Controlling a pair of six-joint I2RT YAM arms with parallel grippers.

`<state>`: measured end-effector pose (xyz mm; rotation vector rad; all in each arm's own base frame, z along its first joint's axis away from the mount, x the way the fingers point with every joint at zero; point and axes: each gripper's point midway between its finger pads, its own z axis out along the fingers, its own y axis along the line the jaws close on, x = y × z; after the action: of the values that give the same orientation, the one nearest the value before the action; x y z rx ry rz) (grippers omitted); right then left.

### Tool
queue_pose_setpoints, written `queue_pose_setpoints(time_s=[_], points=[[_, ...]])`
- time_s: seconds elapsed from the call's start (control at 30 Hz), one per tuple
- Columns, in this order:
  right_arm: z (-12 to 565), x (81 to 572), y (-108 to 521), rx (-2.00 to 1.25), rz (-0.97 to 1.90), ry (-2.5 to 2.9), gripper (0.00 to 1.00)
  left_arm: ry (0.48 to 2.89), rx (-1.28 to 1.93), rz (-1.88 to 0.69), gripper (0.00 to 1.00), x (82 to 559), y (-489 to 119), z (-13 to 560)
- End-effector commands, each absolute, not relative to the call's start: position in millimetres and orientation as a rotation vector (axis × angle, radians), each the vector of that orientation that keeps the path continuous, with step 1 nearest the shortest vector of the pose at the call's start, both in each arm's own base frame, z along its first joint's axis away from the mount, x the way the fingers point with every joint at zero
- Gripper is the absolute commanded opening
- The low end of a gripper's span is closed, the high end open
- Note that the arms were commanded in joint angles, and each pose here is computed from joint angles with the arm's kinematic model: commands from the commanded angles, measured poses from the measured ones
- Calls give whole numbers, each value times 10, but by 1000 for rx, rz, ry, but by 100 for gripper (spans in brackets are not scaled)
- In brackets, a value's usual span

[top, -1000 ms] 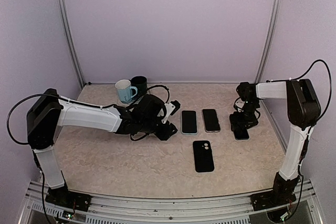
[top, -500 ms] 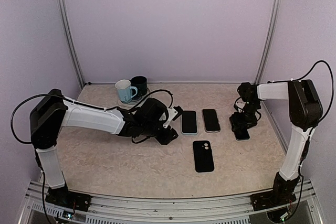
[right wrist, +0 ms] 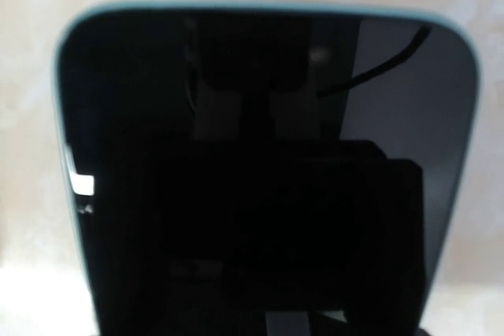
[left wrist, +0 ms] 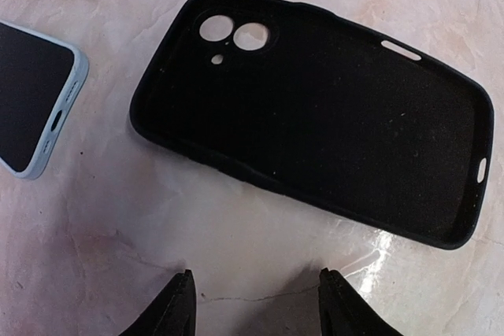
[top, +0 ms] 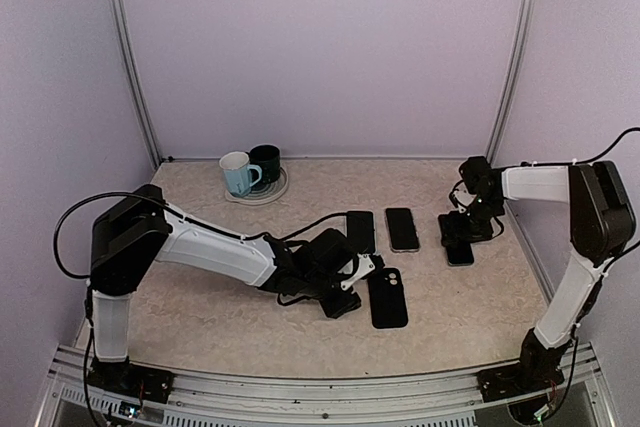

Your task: Put the phone into the phone case

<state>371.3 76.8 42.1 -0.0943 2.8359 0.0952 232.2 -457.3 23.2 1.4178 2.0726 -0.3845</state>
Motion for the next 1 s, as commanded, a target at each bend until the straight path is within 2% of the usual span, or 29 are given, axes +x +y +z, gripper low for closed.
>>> queue_pose_setpoints(time_s=[0.0,0.3,0.63,0.8,0.97], points=[[643,3780,844,-94,135,2733,51,2073,1513,-356,53,2223,-4639,70],[898,3747,1085,-150,128,2656,50,2070,1605,-426,52,2059,-4808,-68],[1246,3511,1569,-203,216,2556,46,2009,1583,-638,51,1972,-5034,116],[1269,3132,2007,-233,284,2522,44,1998,1310,-750,50,2274,-4767,587],[1173,2752,2313,-218,371,2502,43,2029,1020,-622,52,2700,-4289,973]])
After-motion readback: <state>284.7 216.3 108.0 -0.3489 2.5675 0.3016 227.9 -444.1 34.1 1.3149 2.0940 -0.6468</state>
